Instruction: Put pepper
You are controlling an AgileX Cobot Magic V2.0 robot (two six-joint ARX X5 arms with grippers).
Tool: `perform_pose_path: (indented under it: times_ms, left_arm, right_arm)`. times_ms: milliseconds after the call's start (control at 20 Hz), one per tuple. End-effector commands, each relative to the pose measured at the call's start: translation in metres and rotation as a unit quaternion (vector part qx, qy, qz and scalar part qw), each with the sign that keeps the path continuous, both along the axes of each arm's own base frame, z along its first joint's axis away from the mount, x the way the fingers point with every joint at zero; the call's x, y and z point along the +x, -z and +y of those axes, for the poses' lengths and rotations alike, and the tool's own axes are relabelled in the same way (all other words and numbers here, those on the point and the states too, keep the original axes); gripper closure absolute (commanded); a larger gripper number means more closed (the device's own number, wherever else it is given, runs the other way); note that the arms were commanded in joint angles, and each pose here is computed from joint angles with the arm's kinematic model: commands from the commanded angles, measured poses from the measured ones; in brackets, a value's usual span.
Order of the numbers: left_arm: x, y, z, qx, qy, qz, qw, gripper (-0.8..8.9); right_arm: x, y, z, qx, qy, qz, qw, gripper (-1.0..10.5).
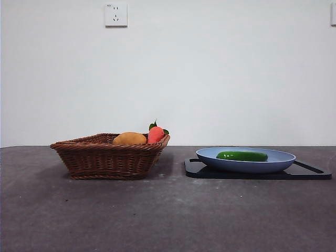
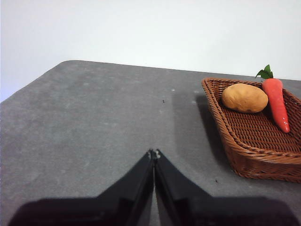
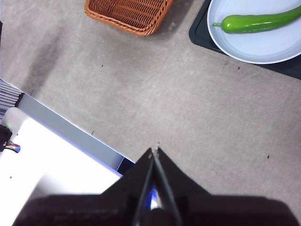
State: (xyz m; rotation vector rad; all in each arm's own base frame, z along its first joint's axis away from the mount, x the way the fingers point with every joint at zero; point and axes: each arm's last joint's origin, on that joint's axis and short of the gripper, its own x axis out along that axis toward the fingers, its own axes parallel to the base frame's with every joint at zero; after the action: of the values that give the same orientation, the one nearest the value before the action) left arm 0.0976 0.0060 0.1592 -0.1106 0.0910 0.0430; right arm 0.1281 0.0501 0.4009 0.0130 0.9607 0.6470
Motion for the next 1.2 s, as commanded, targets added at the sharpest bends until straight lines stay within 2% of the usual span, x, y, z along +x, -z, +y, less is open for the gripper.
perform_pose_path:
  times_ms: [50,600,650,750,850,950,1100,1200]
  left_arm:
    - [0.000,0.002,0.000,-0.001,-0.002,-0.001,1.000,8.05]
    - [0.000,0.002,0.000,-0.001,-0.002,-0.002,1.000,8.05]
    - [0.000,0.002,0.000,-0.001,-0.001,-0.001,1.000,8.05]
    - [0.000,0.002,0.000,-0.001,-0.002,-0.001,1.000,8.05]
    - [0.000,0.002,0.000,-0.001,-0.002,-0.002,1.000,8.05]
    - [0.000,0.002,0.000,-0.001,-0.002,-0.002,1.000,8.05]
    - [0.000,0.002,0.000,-0.001,-0.002,-0.001,1.000,8.05]
    - [0.000,0.002,0.000,-0.001,-0.002,-0.001,1.000,8.05]
  right_arm:
    - [0.000,-0.003,0.000,-0.001,0.001,0.001,1.000,9.4]
    - [-0.001,-0.004,-0.001,-0.007,0.000,-0.006,1.000,9.4]
    - [-0.004,-0.006,-0.004,-0.022,-0.009,-0.035,0.999,9.4]
    - [-0.016,-0.016,-0.013,-0.015,0.000,-0.105,0.994,9.4]
    - [-0.031,-0.028,-0.021,0.024,0.043,-0.192,0.980,9.4]
    - [-0.048,-0.030,-0.028,0.054,0.088,-0.265,0.959,9.4]
    - [-0.060,-0.006,-0.033,0.065,0.108,-0.348,0.929,9.4]
    - [-0.060,0.023,-0.034,0.073,0.112,-0.389,0.912,9.4]
